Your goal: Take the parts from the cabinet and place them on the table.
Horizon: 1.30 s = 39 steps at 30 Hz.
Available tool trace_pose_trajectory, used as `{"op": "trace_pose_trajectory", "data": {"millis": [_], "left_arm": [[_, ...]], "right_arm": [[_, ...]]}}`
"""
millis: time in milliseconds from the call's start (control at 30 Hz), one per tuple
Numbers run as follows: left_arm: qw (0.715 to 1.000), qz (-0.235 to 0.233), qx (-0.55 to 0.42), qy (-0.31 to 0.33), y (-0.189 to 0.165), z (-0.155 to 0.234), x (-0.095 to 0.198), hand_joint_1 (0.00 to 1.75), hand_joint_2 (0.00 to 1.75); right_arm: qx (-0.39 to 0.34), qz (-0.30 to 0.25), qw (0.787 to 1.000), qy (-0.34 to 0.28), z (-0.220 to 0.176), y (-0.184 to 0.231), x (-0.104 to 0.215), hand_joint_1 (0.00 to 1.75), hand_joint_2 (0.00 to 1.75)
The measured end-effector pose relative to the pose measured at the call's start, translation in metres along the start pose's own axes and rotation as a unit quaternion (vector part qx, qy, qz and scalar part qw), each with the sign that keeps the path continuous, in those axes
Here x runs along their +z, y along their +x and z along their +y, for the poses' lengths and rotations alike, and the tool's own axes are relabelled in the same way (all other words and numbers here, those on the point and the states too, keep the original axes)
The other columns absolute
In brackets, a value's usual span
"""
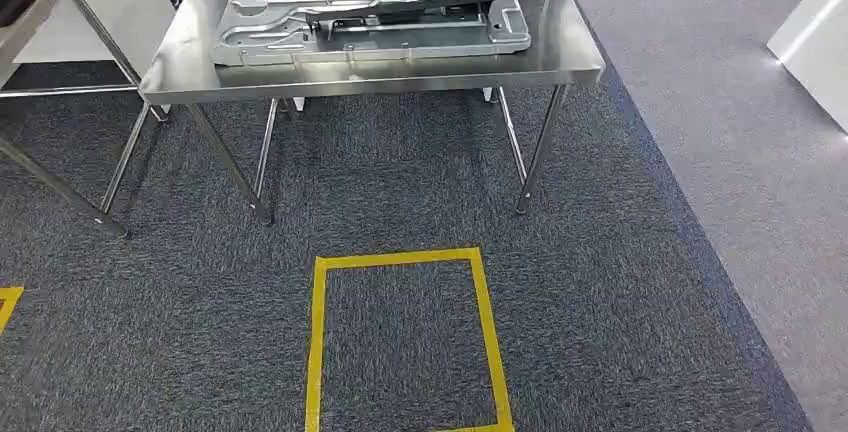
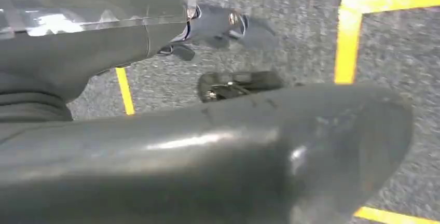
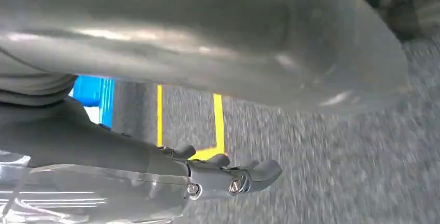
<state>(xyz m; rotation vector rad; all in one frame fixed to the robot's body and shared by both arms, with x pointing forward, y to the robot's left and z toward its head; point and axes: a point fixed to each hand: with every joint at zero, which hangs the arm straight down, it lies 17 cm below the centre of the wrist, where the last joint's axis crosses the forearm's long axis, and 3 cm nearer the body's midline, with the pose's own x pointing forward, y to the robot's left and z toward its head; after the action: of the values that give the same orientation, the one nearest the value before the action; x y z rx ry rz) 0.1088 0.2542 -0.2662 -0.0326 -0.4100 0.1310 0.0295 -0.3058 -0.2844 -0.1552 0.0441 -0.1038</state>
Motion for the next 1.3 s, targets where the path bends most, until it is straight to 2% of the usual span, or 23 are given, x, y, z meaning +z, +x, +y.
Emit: {"op": "trace_pose_trajectory", "data": {"millis": [133,400,667,1300], "left_arm": [[1.0,-0.006,-0.014,0.0,0.01,0.008,-0.002,0.0,0.0],[0.999,-0.005,-0.031,0.015,0.005,0.03,-0.001,0.0,0.0],[0.998,-0.019,-0.049,0.017,0.015,0.035,-0.002,0.0,0.0],[0.998,-0.008,-0.059,0.037,0.014,0.054,-0.003,0.0,0.0]], "right_arm": [[-0.005,-0.005,1.0,0.017,0.017,0.007,0.003,0.0,0.0],[-0.013,-0.026,0.999,0.043,0.036,0.014,0.007,0.0,0.0],[-0.019,-0.064,0.997,0.048,0.042,0.035,0.011,0.0,0.0],[-0.014,-0.071,0.995,0.064,0.056,0.036,0.014,0.0,0.0]]}}
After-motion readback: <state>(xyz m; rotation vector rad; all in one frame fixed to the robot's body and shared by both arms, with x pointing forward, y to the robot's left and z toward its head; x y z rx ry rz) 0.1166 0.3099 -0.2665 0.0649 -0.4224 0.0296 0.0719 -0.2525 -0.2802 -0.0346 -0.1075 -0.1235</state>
